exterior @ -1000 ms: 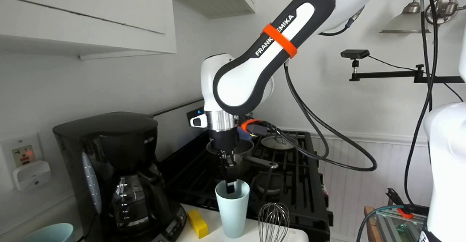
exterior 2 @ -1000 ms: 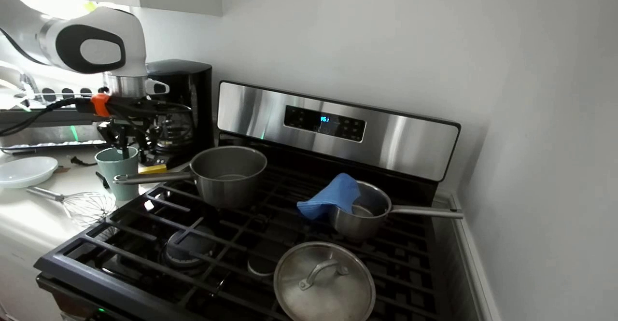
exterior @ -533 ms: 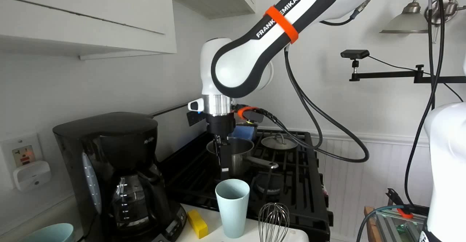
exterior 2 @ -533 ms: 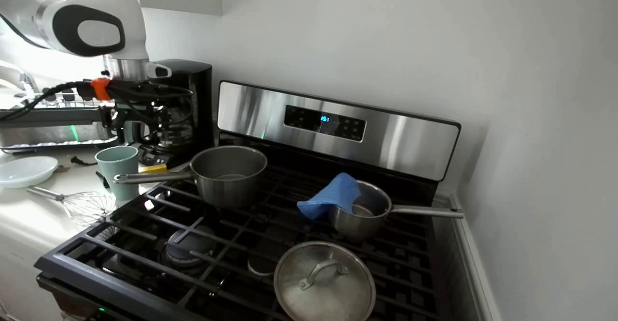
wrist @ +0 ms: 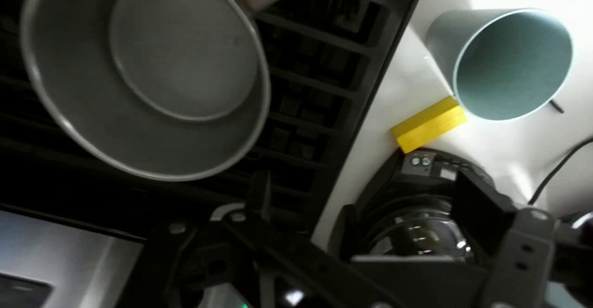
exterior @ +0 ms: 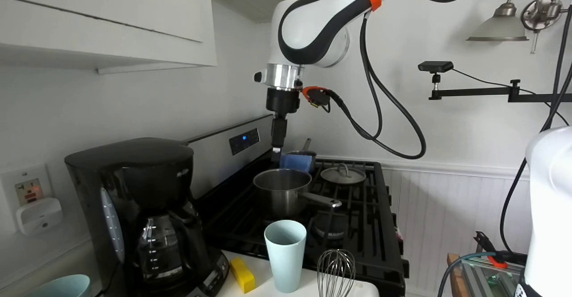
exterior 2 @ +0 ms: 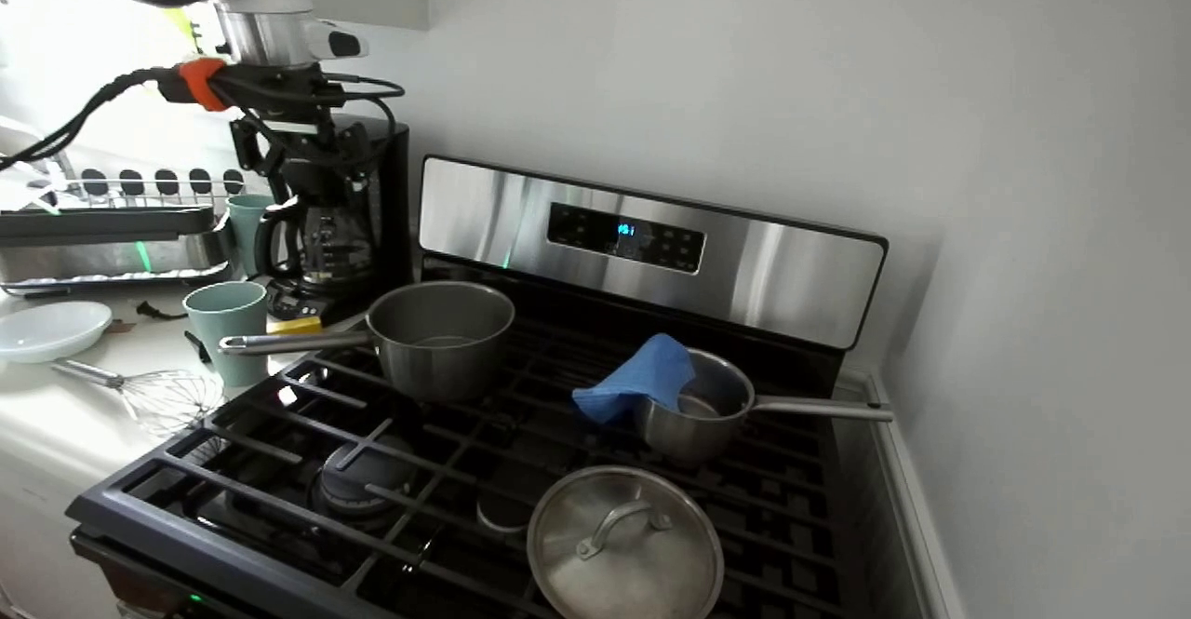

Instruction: Remove the lid from the silver pot, put it on the stove, pour the water in the cup into the silver pot on the left side of the stove and then put the lid on the same pot

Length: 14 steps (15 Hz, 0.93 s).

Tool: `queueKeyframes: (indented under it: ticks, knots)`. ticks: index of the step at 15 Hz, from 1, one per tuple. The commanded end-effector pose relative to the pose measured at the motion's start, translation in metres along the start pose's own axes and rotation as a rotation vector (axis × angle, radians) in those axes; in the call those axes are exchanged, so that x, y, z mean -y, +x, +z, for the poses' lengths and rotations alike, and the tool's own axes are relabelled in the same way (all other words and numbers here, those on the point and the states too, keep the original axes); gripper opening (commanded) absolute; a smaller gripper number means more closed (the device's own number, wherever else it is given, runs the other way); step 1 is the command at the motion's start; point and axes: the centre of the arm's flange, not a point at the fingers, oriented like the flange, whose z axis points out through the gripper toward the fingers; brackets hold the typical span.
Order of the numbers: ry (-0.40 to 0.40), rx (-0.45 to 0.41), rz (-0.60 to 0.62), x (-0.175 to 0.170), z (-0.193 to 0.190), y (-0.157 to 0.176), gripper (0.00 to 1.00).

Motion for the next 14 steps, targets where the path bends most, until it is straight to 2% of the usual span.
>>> queueKeyframes:
  ticks: [1,3,6,10,11,14]
  knots:
    - [-0.047,-0.053,0.175,-0.060,-0.025,-0.035,1.00]
    - [-0.082,-0.061,0.268,-0.097,-0.030,-0.063,1.00]
    - [-0.186,-0.049,0.419,-0.138,-0.026,-0.108,1.00]
    - [-0.336,0.006,0.558,-0.171,-0.012,-0.158,1.00]
    - [-0.274,-0.011,0.504,-0.171,-0.024,-0.146,1.00]
    - [-0.305,0.004,0.543,-0.178,-0.016,-0.159,1.00]
